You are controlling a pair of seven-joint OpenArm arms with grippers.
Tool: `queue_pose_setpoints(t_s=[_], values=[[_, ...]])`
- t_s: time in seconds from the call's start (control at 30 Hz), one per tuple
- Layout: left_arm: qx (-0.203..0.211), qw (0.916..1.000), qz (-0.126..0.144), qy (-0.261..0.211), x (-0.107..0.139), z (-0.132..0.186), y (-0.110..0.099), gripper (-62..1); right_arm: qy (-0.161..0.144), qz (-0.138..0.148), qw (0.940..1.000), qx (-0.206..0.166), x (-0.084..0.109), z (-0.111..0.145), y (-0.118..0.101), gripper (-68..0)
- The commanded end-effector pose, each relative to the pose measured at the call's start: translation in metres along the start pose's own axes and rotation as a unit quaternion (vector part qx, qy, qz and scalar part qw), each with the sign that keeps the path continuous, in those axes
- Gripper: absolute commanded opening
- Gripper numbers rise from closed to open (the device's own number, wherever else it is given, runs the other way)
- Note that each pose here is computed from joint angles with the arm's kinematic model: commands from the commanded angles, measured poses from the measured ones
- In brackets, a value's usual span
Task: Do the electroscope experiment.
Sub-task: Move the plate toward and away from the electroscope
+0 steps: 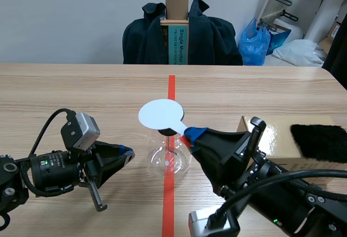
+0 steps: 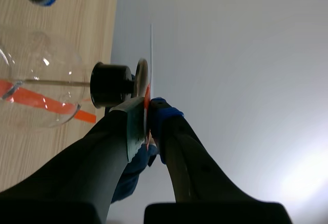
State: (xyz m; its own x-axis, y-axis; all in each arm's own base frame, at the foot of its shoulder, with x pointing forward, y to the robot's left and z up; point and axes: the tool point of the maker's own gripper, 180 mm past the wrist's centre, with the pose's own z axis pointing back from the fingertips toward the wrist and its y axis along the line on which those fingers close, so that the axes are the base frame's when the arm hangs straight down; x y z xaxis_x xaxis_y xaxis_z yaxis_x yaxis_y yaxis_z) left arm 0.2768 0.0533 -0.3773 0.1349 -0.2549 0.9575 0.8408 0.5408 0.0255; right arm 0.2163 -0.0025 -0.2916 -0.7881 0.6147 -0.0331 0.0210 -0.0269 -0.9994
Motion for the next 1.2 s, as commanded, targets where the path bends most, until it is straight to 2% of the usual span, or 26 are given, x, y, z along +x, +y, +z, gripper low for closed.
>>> queue_pose_setpoints(t_s=[0.0, 0.13, 0.27, 0.5, 0.63, 0.73, 0.8, 1.03, 1.17], values=[[0.001, 0.9998, -0.002, -0.018, 0.010, -0.002, 0.001, -59.0, 0.021, 0.015, 0.9995, -0.018, -0.014, -0.003, -0.011, -66.7], [0.001, 0.9998, -0.002, -0.018, 0.010, -0.002, 0.001, -59.0, 0.073, 0.014, 0.9971, -0.019, -0.033, -0.001, -0.012, -66.7], [0.001, 0.9998, -0.002, -0.018, 0.010, -0.002, 0.001, -59.0, 0.129, 0.013, 0.9914, -0.019, -0.053, 0.003, -0.012, -66.7], [0.001, 0.9998, -0.002, -0.018, 0.010, -0.002, 0.001, -59.0, 0.223, 0.011, 0.9744, -0.020, -0.085, 0.015, -0.013, -66.7], [0.001, 0.9998, -0.002, -0.018, 0.010, -0.002, 0.001, -59.0, 0.255, 0.010, 0.9667, -0.021, -0.095, 0.021, -0.013, -66.7], [0.001, 0.9998, -0.002, -0.018, 0.010, -0.002, 0.001, -59.0, 0.253, 0.010, 0.9673, -0.020, -0.095, 0.020, -0.013, -66.7], [0.001, 0.9998, -0.002, -0.018, 0.010, -0.002, 0.001, -59.0, 0.236, 0.010, 0.9715, -0.020, -0.089, 0.017, -0.013, -66.7], [0.001, 0.9998, -0.002, -0.018, 0.010, -0.002, 0.001, -59.0, 0.144, 0.012, 0.9893, -0.019, -0.058, 0.005, -0.012, -66.7], [0.001, 0.9998, -0.002, -0.018, 0.010, -0.002, 0.001, -59.0, 0.098, 0.013, 0.9949, -0.019, -0.042, 0.001, -0.012, -66.7]])
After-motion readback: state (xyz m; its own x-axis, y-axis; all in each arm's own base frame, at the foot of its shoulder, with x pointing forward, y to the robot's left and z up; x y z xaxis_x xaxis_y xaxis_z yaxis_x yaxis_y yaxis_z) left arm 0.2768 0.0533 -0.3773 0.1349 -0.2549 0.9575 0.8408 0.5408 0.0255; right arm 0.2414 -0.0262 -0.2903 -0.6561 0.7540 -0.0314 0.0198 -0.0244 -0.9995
